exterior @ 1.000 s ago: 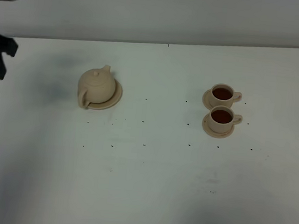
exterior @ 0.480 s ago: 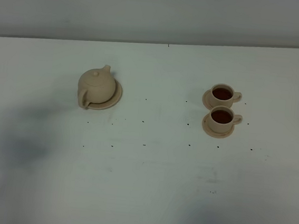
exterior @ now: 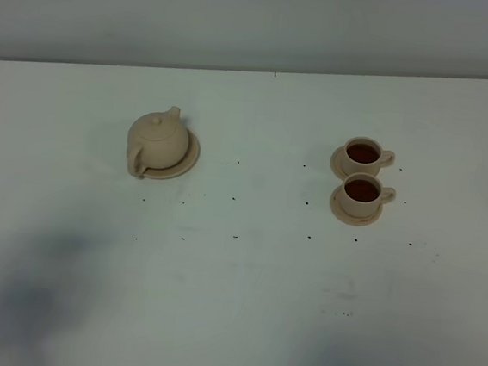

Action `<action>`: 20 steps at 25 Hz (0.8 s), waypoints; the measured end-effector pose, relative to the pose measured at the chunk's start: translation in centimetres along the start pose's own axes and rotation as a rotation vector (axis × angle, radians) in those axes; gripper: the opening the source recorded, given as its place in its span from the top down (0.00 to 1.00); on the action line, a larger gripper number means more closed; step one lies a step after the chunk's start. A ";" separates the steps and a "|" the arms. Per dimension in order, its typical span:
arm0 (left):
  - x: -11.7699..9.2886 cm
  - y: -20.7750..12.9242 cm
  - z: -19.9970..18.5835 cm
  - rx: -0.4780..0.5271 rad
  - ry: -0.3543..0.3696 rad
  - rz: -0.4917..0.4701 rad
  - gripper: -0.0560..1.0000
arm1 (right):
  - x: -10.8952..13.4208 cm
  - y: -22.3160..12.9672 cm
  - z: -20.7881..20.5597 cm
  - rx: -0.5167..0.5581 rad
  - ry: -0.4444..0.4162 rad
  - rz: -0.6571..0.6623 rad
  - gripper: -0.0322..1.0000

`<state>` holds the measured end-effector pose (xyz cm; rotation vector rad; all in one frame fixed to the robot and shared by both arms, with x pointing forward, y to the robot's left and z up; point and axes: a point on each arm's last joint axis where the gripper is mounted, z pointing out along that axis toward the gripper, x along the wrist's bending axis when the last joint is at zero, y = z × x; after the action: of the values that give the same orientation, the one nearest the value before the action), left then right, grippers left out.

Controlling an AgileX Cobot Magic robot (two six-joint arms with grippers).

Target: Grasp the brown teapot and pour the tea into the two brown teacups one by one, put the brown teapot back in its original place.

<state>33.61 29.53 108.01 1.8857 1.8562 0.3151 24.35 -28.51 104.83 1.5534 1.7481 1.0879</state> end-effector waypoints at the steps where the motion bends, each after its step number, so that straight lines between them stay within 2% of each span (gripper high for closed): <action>1: -0.1 -0.8 0.1 0.010 -0.009 -0.002 0.59 | 0.0 0.0 0.0 0.000 0.000 0.000 0.63; 6: -0.8 -5.0 0.6 0.027 -0.033 0.007 0.59 | 0.0 0.0 0.0 0.000 0.000 0.000 0.63; 14: -1.8 -8.6 -1.6 -0.216 -0.003 0.045 0.59 | 0.0 0.0 0.0 0.000 0.000 -0.001 0.63; 20: -2.1 -9.9 -2.2 -0.310 -0.002 0.032 0.59 | 0.0 0.0 0.0 0.000 0.000 -0.001 0.63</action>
<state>23.70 27.52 105.52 1.7026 1.6665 0.5754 24.35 -28.51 104.83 1.5527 1.7485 1.0876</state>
